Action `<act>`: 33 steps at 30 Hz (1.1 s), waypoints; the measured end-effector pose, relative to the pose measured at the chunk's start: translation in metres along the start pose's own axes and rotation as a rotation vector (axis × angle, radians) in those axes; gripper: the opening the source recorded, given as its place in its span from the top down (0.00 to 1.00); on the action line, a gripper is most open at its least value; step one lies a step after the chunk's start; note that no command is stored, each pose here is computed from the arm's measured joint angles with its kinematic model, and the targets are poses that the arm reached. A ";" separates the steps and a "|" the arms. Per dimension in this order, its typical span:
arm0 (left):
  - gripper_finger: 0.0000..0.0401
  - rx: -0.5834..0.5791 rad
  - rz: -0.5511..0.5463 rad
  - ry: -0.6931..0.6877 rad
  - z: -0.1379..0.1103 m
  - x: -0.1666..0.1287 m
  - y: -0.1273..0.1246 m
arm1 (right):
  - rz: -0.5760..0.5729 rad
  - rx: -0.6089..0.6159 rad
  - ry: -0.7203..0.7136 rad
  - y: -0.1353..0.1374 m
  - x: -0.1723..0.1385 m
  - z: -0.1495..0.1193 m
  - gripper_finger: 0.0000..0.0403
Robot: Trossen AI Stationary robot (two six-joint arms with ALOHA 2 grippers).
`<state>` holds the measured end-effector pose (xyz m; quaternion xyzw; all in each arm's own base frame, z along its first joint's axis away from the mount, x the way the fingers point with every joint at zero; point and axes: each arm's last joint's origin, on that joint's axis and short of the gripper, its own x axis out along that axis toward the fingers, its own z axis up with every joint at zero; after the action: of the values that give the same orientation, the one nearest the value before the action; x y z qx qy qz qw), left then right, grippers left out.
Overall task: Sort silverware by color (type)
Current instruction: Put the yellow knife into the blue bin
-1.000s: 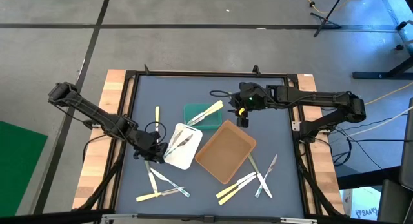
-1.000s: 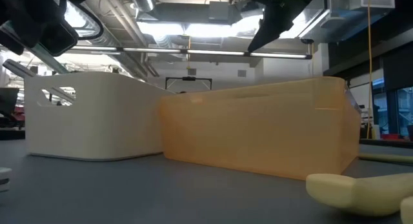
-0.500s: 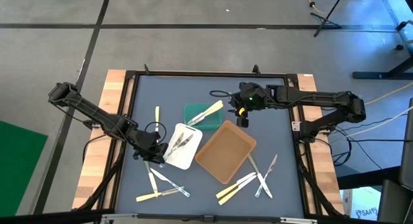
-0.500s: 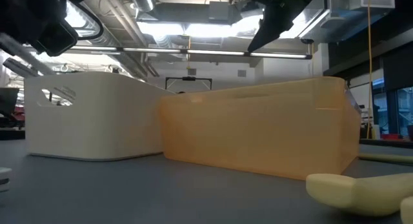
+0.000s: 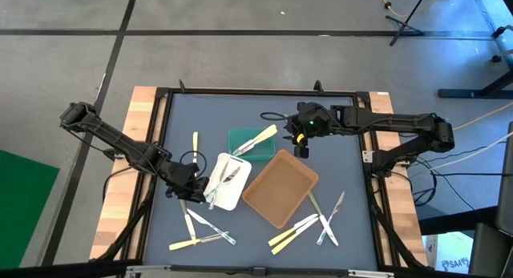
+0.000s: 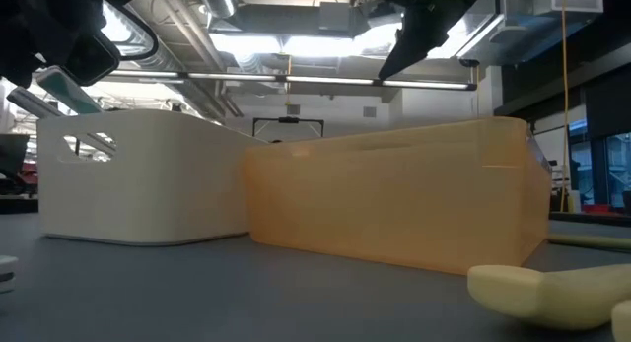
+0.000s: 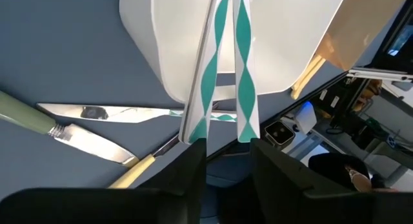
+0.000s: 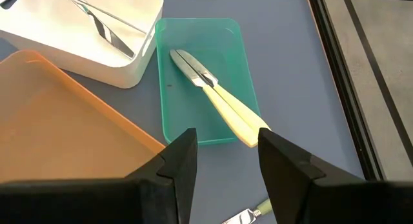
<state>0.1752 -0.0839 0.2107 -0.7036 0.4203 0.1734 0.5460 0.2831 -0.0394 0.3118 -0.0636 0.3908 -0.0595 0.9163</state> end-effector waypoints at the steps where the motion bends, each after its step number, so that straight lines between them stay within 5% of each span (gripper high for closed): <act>1: 0.72 0.000 0.000 0.000 0.000 0.000 0.000 | 0.000 0.000 0.000 0.000 0.000 0.000 0.63; 19: 0.72 0.000 -0.022 -0.020 0.000 -0.002 -0.001 | 0.000 0.000 0.000 0.000 0.000 0.000 0.63; 33: 0.72 0.130 -0.237 -0.278 -0.008 -0.026 -0.001 | 0.001 0.000 0.001 0.000 0.000 0.000 0.63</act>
<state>0.1595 -0.0811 0.2323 -0.6807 0.2653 0.1757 0.6598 0.2833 -0.0394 0.3115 -0.0633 0.3912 -0.0593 0.9162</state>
